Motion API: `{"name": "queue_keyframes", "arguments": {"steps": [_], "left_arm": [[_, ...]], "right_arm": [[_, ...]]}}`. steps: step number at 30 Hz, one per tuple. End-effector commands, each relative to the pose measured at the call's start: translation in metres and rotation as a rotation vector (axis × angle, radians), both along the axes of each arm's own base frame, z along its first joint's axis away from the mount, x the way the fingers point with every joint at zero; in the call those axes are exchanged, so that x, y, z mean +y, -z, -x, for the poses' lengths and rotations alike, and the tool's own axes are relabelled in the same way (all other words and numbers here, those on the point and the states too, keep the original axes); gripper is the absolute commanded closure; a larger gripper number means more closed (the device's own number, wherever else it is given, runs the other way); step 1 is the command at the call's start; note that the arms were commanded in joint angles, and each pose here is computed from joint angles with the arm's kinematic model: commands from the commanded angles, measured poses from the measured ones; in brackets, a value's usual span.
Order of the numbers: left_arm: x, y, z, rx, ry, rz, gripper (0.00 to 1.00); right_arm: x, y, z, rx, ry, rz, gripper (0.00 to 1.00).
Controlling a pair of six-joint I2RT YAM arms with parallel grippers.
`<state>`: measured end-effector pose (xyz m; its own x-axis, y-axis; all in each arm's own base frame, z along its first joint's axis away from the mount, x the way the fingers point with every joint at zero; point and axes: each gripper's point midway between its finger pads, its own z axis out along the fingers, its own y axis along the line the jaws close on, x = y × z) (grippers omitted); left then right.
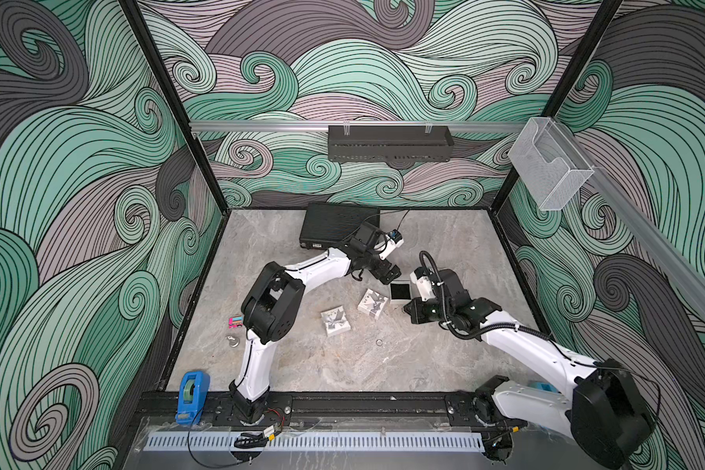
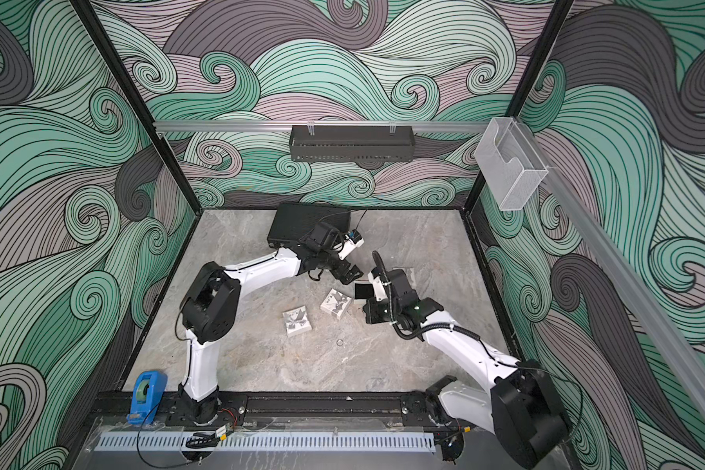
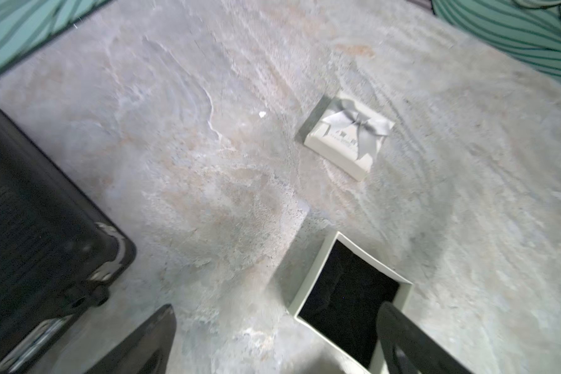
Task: Take the rings out of the lift-off lid box
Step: Place the ring at the center of the board.
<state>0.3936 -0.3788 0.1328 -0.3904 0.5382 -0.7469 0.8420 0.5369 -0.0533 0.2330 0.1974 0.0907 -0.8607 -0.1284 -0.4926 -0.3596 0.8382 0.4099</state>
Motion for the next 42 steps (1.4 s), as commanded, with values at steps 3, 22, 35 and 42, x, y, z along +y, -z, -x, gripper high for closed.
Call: {"name": "queue_keyframes", "arguments": {"steps": [3,22,35,42], "left_arm": [[0.035,-0.019,0.023,-0.057,-0.064,0.008,0.03],[0.123,0.009,0.112,0.020,-0.194,-0.023,0.03],[0.142,-0.003,0.109,-0.042,-0.255,-0.072,0.03],[0.161,-0.016,0.112,-0.084,-0.317,-0.094,0.02]], "right_arm": [[0.022,0.032,0.033,0.133,-0.047,-0.041,1.00],[0.043,0.082,0.051,0.303,-0.092,-0.044,1.00],[0.022,0.054,0.051,0.236,-0.104,0.064,0.56],[-0.018,0.003,0.025,0.120,-0.011,0.142,0.01]]}}
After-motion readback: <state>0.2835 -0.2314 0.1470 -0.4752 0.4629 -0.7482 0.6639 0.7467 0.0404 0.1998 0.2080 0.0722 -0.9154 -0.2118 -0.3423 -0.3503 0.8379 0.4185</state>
